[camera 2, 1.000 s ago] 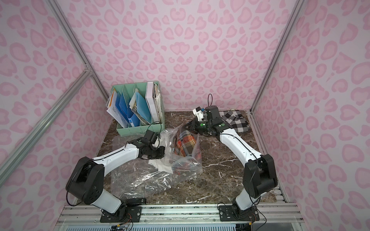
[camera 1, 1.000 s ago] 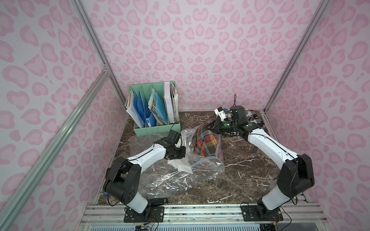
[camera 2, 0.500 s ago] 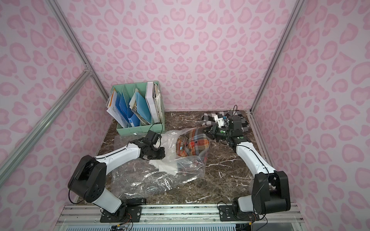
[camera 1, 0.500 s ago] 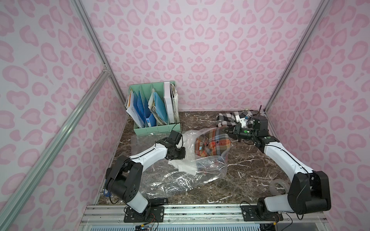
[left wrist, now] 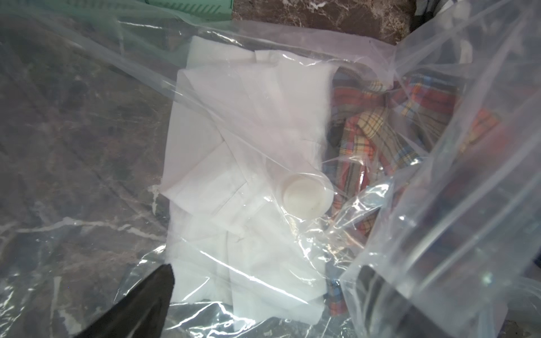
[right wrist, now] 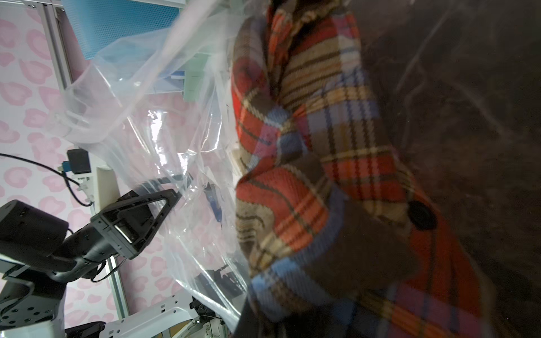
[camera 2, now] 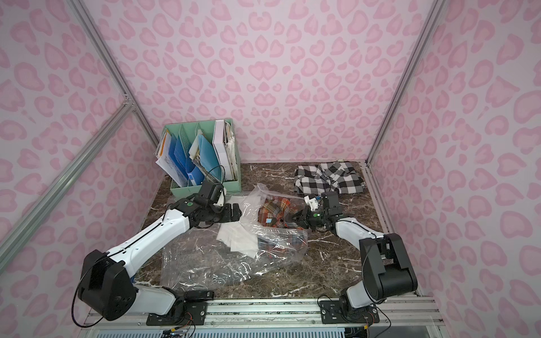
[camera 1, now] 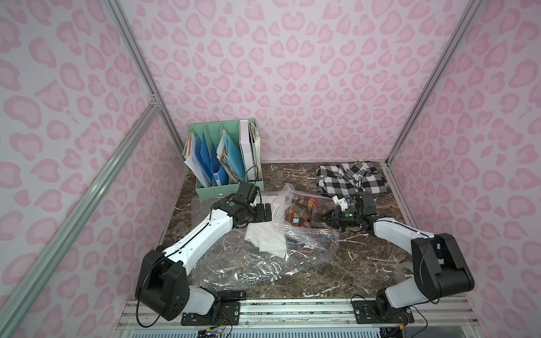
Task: Take the shirt out of the vacuum bag
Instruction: Pick up the shirt in the vacuum bag.
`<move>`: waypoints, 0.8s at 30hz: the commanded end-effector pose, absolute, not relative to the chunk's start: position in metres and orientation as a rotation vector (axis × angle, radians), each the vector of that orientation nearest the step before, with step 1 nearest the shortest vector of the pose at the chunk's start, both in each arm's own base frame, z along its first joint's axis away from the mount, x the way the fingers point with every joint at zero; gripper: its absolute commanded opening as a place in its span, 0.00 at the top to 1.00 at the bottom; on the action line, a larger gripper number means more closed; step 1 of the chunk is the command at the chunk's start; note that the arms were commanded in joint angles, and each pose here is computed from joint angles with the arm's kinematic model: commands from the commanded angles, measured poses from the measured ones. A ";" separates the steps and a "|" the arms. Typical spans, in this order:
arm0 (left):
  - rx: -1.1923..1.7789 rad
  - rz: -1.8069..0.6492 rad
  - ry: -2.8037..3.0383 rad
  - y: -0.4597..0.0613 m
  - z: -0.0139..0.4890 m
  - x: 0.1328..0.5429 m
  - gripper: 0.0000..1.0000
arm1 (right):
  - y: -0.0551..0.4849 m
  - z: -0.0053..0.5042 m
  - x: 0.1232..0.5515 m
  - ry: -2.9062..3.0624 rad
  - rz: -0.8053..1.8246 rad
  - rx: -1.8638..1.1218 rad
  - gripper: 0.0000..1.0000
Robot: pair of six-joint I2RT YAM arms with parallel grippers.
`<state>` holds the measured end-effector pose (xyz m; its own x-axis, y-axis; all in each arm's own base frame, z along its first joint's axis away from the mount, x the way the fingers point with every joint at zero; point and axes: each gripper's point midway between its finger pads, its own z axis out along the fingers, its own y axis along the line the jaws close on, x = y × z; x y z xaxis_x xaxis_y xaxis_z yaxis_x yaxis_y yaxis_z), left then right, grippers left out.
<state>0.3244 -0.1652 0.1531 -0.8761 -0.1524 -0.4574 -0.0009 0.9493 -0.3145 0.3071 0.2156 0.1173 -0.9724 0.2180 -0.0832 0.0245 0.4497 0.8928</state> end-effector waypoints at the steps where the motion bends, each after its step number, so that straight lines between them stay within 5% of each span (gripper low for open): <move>1: -0.197 -0.389 2.622 -0.156 0.143 0.319 0.02 | 0.219 0.116 0.314 2.485 1.523 0.163 1.00; 8: -0.326 -0.359 2.620 -0.150 0.114 0.305 0.02 | 0.199 0.116 0.326 2.526 1.423 0.179 1.00; 18: -0.379 -0.625 2.264 -0.153 0.262 0.311 0.02 | 0.165 0.085 0.309 2.597 1.375 0.285 1.00; 24: -0.365 -0.640 2.447 -0.165 0.188 0.297 0.04 | 0.157 0.068 0.303 2.638 1.361 0.332 1.00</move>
